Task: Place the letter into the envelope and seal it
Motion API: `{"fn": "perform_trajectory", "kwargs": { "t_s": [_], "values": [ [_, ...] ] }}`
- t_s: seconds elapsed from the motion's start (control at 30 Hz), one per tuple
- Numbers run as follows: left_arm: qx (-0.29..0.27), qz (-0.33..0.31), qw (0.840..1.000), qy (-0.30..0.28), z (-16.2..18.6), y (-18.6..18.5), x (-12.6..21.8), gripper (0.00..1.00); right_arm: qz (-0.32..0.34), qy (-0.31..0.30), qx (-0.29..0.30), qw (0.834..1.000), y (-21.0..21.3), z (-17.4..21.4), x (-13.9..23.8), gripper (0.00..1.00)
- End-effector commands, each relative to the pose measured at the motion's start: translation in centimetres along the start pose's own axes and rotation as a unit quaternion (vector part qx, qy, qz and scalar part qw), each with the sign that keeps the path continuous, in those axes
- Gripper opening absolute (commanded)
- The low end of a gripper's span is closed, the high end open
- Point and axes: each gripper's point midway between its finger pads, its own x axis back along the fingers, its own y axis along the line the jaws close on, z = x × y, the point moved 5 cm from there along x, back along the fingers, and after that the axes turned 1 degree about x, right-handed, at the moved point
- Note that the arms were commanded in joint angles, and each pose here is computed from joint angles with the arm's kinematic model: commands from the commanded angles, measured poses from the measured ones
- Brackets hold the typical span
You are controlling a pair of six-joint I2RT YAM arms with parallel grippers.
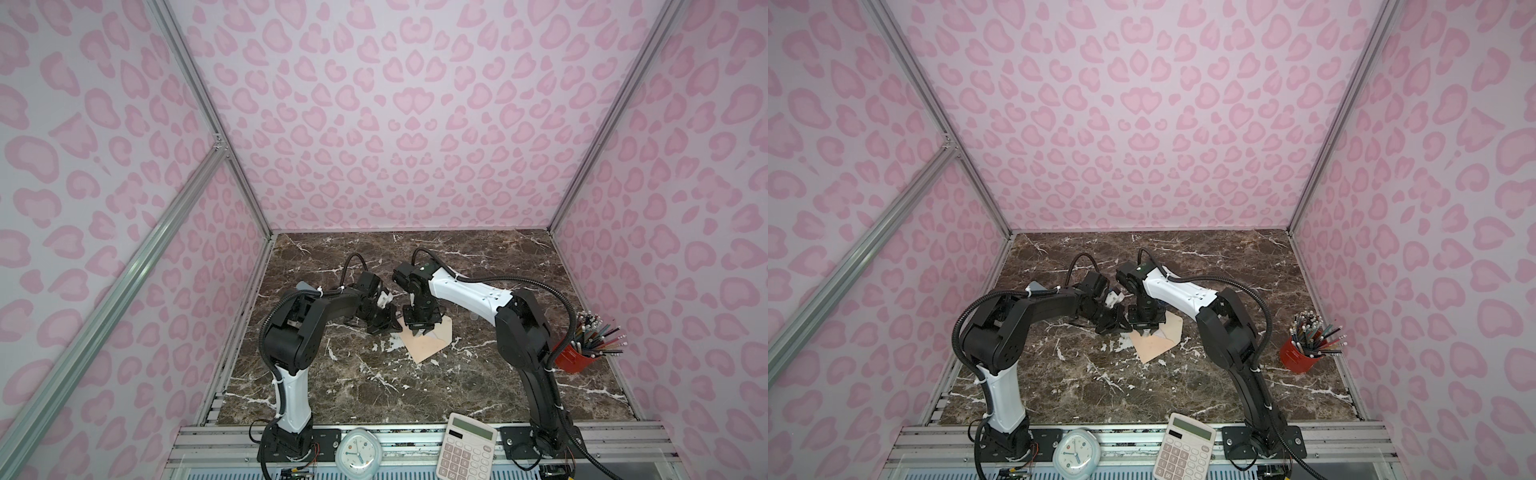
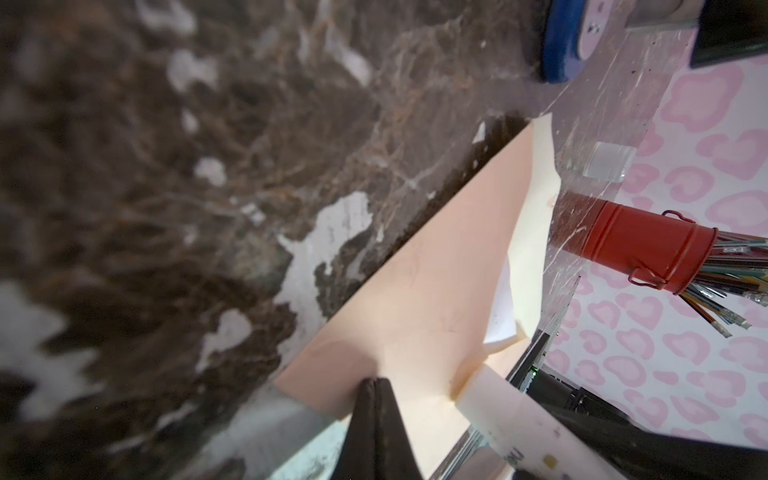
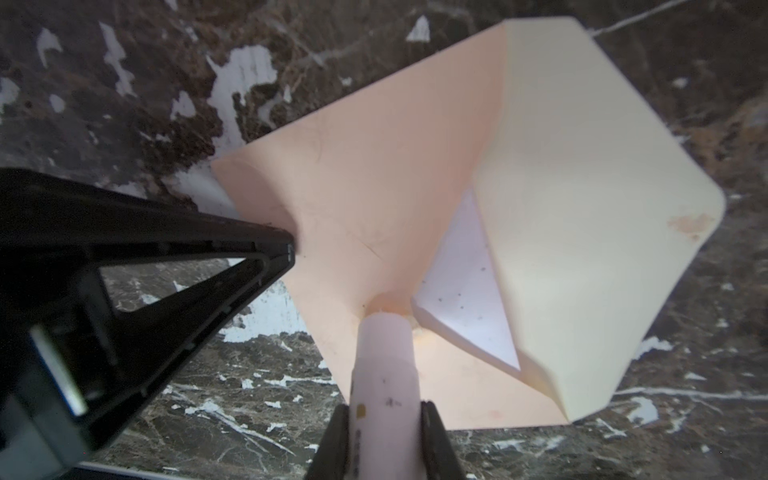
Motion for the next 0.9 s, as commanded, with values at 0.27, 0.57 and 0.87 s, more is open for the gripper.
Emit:
{"fn": "perform_trajectory", "kwargs": {
  "t_s": [0.27, 0.57, 0.87],
  "values": [
    [0.017, -0.083, 0.996, 0.024, 0.8, 3.2, -0.5, 0.04, 0.015, -0.002, -0.012, 1.000, -1.5, 0.7, 0.8, 0.00],
    [0.004, -0.061, 0.998, 0.020, 0.7, 2.2, 0.0, 0.04, 0.007, -0.048, -0.007, 0.999, -2.1, 0.9, 4.3, 0.00],
    [-0.089, 0.110, 0.988, -0.065, -1.1, -8.7, 7.2, 0.43, -0.079, -0.258, 0.046, 0.962, -2.1, 0.6, 11.5, 0.00]
  ]
}}
